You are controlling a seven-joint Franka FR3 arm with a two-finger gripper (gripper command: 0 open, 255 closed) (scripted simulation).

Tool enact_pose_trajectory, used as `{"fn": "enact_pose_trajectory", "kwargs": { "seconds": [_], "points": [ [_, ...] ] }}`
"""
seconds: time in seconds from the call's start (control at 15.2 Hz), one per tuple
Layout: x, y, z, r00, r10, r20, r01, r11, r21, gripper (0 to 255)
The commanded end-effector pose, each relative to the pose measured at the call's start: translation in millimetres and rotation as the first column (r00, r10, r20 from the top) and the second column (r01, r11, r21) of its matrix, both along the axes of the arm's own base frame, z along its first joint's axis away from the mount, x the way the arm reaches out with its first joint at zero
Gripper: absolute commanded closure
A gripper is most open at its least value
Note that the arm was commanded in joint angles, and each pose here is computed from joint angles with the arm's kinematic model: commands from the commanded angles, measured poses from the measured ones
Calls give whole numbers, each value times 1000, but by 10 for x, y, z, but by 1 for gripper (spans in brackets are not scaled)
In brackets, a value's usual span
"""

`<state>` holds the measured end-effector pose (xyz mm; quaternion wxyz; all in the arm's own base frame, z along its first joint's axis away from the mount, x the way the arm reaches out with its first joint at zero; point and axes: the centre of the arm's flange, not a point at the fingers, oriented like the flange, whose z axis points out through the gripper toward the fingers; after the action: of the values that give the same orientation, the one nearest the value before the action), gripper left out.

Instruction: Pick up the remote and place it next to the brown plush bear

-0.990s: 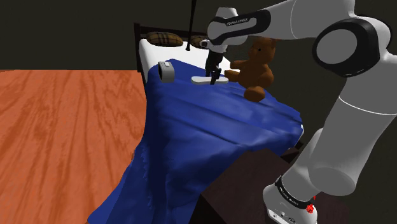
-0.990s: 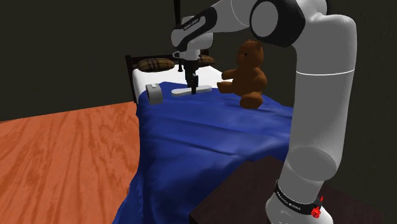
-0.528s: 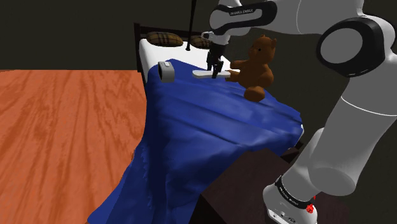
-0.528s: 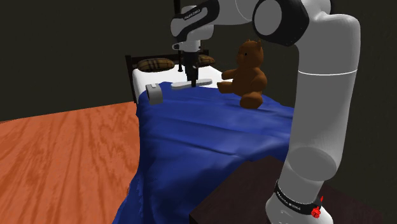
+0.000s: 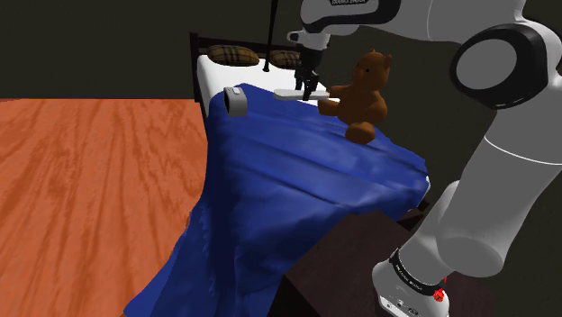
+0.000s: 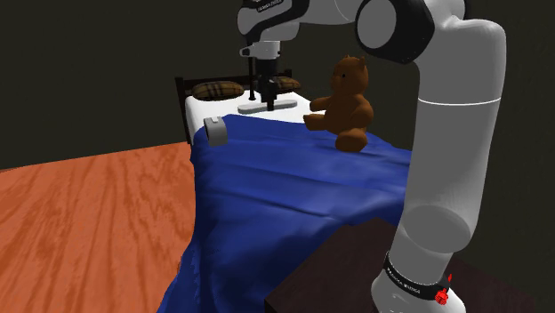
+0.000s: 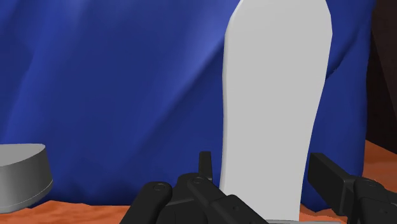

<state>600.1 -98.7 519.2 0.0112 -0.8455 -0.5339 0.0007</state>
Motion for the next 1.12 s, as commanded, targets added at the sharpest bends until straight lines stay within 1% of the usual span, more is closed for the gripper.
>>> {"fn": "enact_pose_trajectory", "kwargs": {
  "seconds": [0.0, 1.06],
  "points": [
    [-4, 1, 114, 1000, 0, 0, 0, 1000, 0, 255],
    [-4, 1, 959, 1000, 0, 0, 0, 1000, 0, 255]
  ]
}}
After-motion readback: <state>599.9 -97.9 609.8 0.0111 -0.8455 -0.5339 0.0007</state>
